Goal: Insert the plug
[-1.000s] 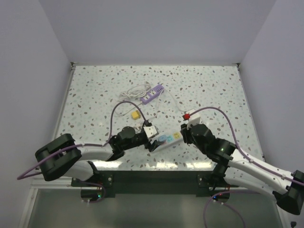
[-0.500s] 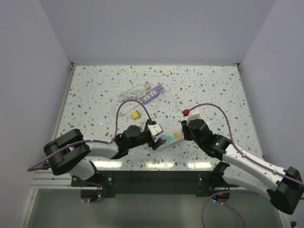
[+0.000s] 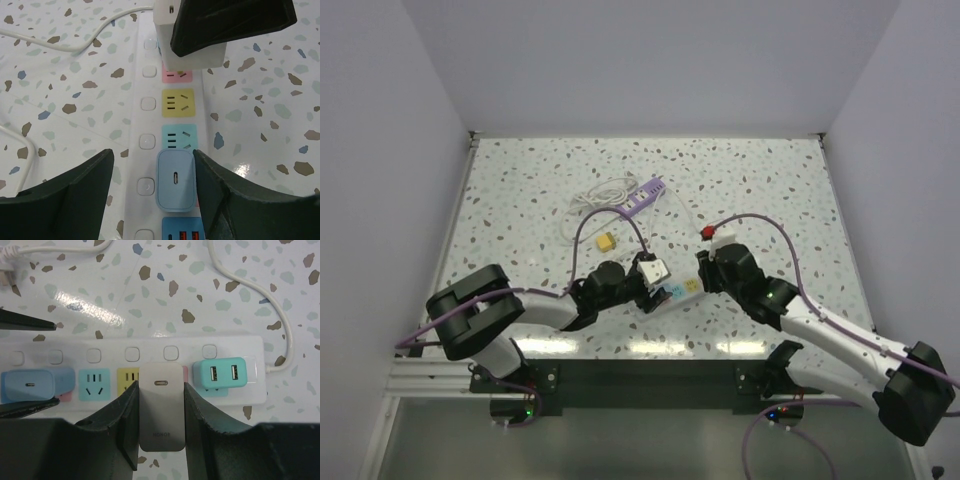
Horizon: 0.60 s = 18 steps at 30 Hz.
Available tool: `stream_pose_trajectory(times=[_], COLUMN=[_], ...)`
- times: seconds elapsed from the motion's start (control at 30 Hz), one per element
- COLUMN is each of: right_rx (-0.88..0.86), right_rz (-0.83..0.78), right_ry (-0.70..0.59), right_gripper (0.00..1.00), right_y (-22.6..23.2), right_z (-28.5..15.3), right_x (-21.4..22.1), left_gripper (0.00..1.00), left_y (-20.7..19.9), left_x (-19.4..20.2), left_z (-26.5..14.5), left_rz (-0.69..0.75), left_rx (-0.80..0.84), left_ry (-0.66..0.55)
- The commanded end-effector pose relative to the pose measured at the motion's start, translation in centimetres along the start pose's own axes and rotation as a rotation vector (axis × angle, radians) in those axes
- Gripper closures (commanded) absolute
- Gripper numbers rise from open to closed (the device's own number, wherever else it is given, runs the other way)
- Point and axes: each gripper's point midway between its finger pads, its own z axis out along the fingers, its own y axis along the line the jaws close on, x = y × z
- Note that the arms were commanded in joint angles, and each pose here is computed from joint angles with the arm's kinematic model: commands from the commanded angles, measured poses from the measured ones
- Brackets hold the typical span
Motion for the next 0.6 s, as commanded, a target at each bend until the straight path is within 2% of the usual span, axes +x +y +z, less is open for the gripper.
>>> stream_pose_trajectory(times=[0.0,0.27,0.47,0.5,0.57], right_rx=[-0.019,0.010,-0.017,-0.020,-0.028], right_rz=[0.024,0.046,0.043,0.041,0.032], right_ry=[-0.046,-0.036,-0.037,-0.041,-0.044], right_gripper=[1.00,1.00,1.00,1.00,1.00], right_y=[0.6,-0.1,0.5,0.6,0.9], right_z=[0.0,-0.7,-0.4,-0.3,-0.1], right_x=[-2.2,-1.8,-2.2,-2.4,-2.9], left_gripper=[0.31,0.32,0.62,0.70,0.76], left_y=[0.3,0.0,0.4,0.6,1.1], left_x=[-1.0,1.0,2.3,2.5,2.9], left_z=[0.7,0.3,0.3,0.3,0.0], left_rz=[0.024,0.044,0.061,0.068,0.075], left_rx=[-0.014,0.001,-0.020,-0.030,-0.054], left_ry=[-0.015,0.045,0.089,0.097,0.110])
